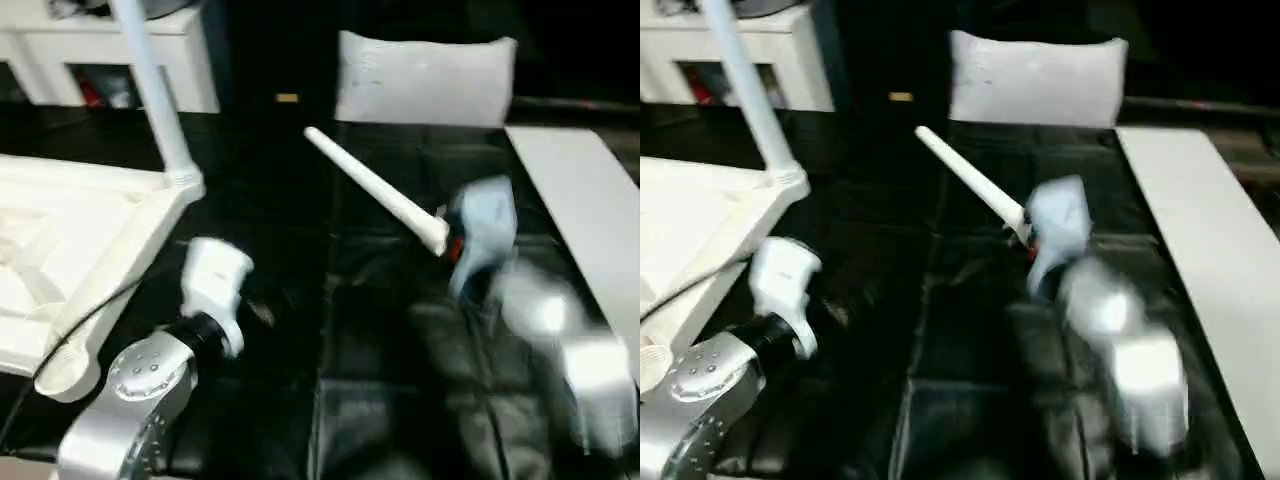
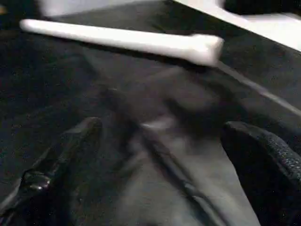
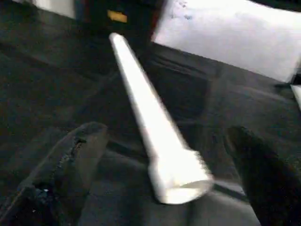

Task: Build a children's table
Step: Move to table, then pick table leg

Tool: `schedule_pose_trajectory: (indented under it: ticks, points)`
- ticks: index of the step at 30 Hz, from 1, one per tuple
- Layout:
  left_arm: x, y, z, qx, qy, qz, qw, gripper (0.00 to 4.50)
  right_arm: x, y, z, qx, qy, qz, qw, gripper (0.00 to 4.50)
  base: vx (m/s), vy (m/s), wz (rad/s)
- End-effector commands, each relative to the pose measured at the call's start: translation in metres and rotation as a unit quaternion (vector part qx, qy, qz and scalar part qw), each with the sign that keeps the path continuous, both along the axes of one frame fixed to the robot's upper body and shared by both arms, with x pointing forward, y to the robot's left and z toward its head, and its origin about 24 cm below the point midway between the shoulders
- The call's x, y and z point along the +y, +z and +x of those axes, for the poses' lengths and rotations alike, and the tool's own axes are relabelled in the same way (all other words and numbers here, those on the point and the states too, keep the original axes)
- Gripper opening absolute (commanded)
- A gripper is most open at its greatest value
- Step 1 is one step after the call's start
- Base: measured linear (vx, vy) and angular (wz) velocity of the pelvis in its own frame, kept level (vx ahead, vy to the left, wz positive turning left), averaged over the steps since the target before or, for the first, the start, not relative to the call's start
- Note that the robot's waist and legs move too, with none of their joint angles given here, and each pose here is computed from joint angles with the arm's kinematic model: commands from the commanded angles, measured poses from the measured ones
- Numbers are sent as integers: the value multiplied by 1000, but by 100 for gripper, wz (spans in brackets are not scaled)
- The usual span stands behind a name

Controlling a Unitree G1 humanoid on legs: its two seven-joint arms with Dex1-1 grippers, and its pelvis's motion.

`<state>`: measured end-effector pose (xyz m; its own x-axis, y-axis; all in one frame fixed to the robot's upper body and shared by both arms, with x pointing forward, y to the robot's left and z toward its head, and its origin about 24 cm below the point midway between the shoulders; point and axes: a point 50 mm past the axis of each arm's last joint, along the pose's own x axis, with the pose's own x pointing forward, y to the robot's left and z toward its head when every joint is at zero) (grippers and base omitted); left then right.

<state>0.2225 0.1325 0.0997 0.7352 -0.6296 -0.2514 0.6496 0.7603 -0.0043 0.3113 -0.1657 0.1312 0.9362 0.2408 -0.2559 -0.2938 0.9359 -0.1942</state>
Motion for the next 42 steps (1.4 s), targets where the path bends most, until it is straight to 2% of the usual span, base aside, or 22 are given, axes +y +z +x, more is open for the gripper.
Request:
schedule_pose_trajectory:
  ticks: [1,3,5,9,15,23,26,27,33,34,37,38,42]
  points:
    - [-2,12,-1,3,-46,-7,999,444,-4,-4,17,22,26,-11,999,450,-52,-15,2]
    - [0,17,-1,2,-71,-1,997,444,-8,-5,29,31,39,-27,998,450,-52,-10,-1]
    - [3,19,0,7,-80,9,997,444,-10,-7,38,46,44,-23,998,450,0,0,0]
    - [6,26,-7,33,-133,13,990,444,-13,-6,67,70,60,-7,996,450,-46,-52,5]
    - [3,29,-9,40,-132,9,990,444,-6,-8,82,90,92,-18,992,450,6,-21,0]
    - [3,28,-14,55,-137,17,989,444,10,-19,91,109,101,-32,988,450,21,-81,4]
    - [3,29,-14,58,-140,15,988,444,13,-21,93,113,93,-56,988,450,6,-24,5]
    - [2,29,-15,61,-142,16,988,444,14,-22,94,115,81,-76,987,450,0,0,0]
    - [2,28,-18,67,-146,18,987,444,14,-24,96,125,61,-101,985,450,0,0,0]
    - [2,28,-19,69,-147,20,987,449,13,-24,96,129,57,-101,985,431,0,0,0]
    - [3,29,-20,71,-151,21,986,449,10,-22,96,137,52,-98,984,431,0,0,0]
    - [3,29,-20,71,-151,21,986,450,10,-22,96,137,52,-98,984,409,0,0,0]
    - [2,30,-22,76,-163,18,984,450,5,-18,96,156,56,-102,981,381,0,0,0]
